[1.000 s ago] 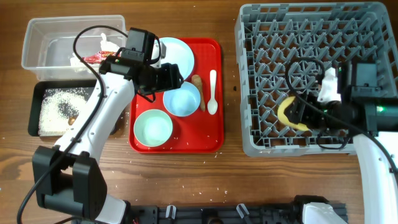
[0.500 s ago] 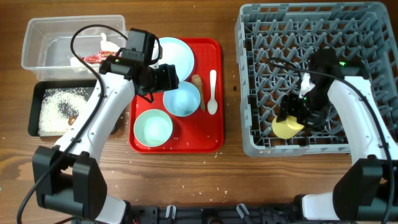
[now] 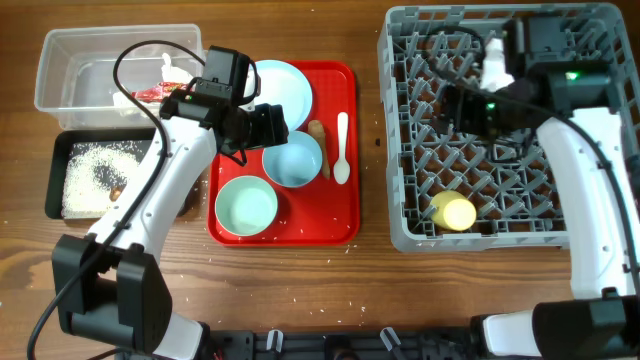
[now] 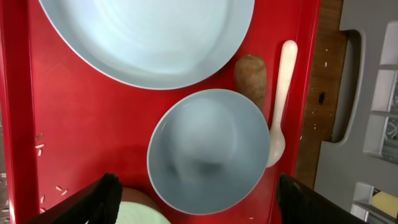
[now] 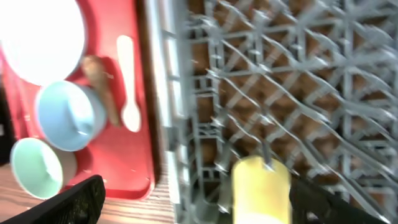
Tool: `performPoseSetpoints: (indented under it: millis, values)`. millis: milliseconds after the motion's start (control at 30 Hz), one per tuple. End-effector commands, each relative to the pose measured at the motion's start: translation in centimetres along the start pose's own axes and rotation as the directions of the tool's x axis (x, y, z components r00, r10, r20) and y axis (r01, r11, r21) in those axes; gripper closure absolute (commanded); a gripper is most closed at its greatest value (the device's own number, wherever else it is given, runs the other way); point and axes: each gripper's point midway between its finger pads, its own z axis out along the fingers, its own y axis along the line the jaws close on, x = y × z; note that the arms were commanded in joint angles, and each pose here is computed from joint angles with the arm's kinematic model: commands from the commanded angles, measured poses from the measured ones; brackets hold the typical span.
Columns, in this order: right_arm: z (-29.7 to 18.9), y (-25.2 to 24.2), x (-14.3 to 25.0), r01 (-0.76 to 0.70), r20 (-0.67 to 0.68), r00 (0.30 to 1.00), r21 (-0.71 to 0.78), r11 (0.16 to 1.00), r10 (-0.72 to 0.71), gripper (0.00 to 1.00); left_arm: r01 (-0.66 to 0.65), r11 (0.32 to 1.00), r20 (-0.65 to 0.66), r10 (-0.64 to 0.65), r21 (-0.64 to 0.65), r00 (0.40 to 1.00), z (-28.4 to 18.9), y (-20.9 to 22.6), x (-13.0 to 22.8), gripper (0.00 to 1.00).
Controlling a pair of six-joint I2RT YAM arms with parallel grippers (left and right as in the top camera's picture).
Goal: Sort waste into correct bins and load items into the dishwasher rack
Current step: 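Grasp the blue bowl on the red tray with the right gripper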
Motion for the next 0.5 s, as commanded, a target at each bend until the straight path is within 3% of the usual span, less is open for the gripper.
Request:
performPoseSetpoints:
  millis: [0,133,467]
  values:
    - [-0.1,4.0,-0.3,0.028,0.036,0.999,-0.073,0.997,-0.025,0.05,-0.014,1.000,0.010,0.014,-0.003,1.000,-0.6,-0.3,0.0,0.20]
    - [0.2,8.2,-0.6,0.093,0.089,0.993,-0.130,0.987,-0.082,0.07,-0.016,1.000,0.000,0.016,-0.007,1.000,-0.5,-0.2,0.2,0.19]
    - [3.9,13.5,0.0,0.147,0.072,0.988,-0.183,0.972,-0.136,0.12,-0.012,0.997,0.011,0.012,-0.076,1.000,-0.7,1.8,-0.2,0.18]
